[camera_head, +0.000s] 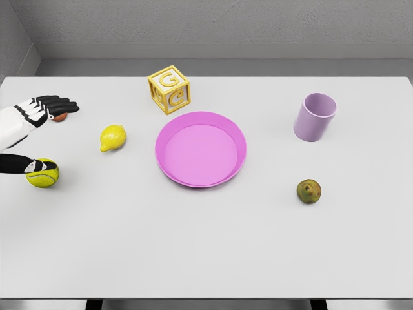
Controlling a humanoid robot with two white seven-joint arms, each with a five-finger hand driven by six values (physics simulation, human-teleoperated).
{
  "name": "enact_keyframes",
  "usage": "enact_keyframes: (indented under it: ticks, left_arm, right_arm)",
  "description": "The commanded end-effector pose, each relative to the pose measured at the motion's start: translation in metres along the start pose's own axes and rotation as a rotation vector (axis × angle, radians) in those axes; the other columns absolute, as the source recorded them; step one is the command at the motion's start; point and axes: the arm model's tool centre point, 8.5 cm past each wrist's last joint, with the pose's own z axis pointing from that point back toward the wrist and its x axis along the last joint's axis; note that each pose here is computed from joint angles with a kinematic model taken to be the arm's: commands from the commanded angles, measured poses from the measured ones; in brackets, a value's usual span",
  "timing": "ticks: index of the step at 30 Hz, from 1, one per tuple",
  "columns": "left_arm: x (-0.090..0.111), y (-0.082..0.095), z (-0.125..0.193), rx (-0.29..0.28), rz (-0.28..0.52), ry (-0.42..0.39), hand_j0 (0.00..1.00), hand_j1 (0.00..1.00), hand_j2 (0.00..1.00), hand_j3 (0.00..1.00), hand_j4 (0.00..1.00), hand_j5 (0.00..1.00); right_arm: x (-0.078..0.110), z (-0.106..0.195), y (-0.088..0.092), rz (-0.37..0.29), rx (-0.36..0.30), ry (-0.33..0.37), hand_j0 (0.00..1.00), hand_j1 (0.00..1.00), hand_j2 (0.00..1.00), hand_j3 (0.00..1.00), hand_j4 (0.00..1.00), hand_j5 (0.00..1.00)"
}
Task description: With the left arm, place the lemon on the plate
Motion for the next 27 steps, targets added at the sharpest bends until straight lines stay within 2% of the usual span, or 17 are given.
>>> enact_keyframes:
  ticks: [1,3,5,8,10,11,13,14,16,17,19,21,24,26,27]
  left_arm:
    - [0.0,0.001,0.0,0.004,0.005,0.0,1.0,1.0,1.0,1.0,1.0,1.0]
    - [0.0,0.002,0.0,0.003,0.001,-0.001,1.0,1.0,1.0,1.0,1.0,1.0]
    - [-0.001,-0.002,0.0,-0.036,-0.009,0.005,1.0,1.0,1.0,1.0,1.0,1.0]
    - [-0.003,-0.006,0.001,-0.059,-0.018,0.016,1.0,1.0,1.0,1.0,1.0,1.0]
    - [-0.004,-0.002,0.001,-0.062,-0.03,0.018,1.0,1.0,1.0,1.0,1.0,1.0]
    - [-0.005,0.01,0.002,-0.09,-0.062,0.019,1.0,1.0,1.0,1.0,1.0,1.0]
    - [-0.004,0.017,0.0,-0.127,-0.092,0.01,1.0,1.0,1.0,1.0,1.0,1.0]
    - [-0.002,0.013,-0.008,-0.163,-0.095,-0.012,1.0,1.0,1.0,1.0,1.0,1.0]
    - [0.005,-0.008,-0.04,-0.241,-0.094,-0.09,1.0,1.0,1.0,1.0,1.0,1.0]
    - [0.005,-0.011,-0.047,-0.256,-0.102,-0.102,1.0,1.0,1.0,1.0,1.0,1.0]
    - [0.005,-0.003,-0.055,-0.253,-0.148,-0.106,1.0,1.0,1.0,1.0,1.0,1.0]
    - [0.003,-0.018,-0.07,-0.303,-0.148,-0.126,1.0,1.0,1.0,1.0,1.0,1.0]
    - [0.002,-0.034,-0.094,-0.306,-0.166,-0.144,1.0,1.0,1.0,1.0,1.0,1.0]
    - [0.004,-0.044,-0.1,-0.344,-0.175,-0.157,1.0,1.0,1.0,1.0,1.0,1.0]
    - [-0.002,-0.046,-0.098,-0.355,-0.175,-0.138,1.0,1.0,1.0,1.0,1.0,1.0]
  right_arm:
    - [-0.001,0.0,0.0,-0.01,0.002,0.001,1.0,1.0,1.0,1.0,1.0,1.0]
    - [-0.002,0.0,0.0,0.001,0.002,0.005,1.0,1.0,1.0,1.0,1.0,1.0]
    - [-0.002,0.0,0.0,0.0,0.003,0.004,1.0,1.0,1.0,1.0,1.0,1.0]
    - [-0.001,0.0,0.0,0.002,0.002,0.002,1.0,1.0,1.0,1.0,1.0,1.0]
    - [-0.001,0.0,0.0,0.002,0.002,0.002,1.0,1.0,1.0,1.0,1.0,1.0]
    - [-0.001,0.0,0.0,0.002,0.002,0.002,1.0,1.0,1.0,1.0,1.0,1.0]
    - [-0.001,0.0,0.0,0.002,0.002,0.002,1.0,1.0,1.0,1.0,1.0,1.0]
    - [-0.001,0.0,0.0,0.002,0.001,0.002,1.0,1.0,1.0,1.0,1.0,1.0]
    - [-0.001,0.0,0.0,0.002,0.002,0.002,1.0,1.0,1.0,1.0,1.0,1.0]
    - [-0.001,0.0,0.0,0.002,0.001,0.002,1.0,1.0,1.0,1.0,1.0,1.0]
    - [-0.001,0.0,0.0,0.002,0.002,0.002,1.0,1.0,1.0,1.0,1.0,1.0]
    - [-0.001,0.0,0.0,0.002,0.002,0.002,1.0,1.0,1.0,1.0,1.0,1.0]
    - [-0.001,0.0,0.0,0.002,0.001,0.002,1.0,1.0,1.0,1.0,1.0,1.0]
    - [-0.001,0.0,0.0,0.002,0.001,0.002,1.0,1.0,1.0,1.0,1.0,1.0]
    - [-0.001,0.0,0.0,0.002,0.001,0.002,1.0,1.0,1.0,1.0,1.0,1.0]
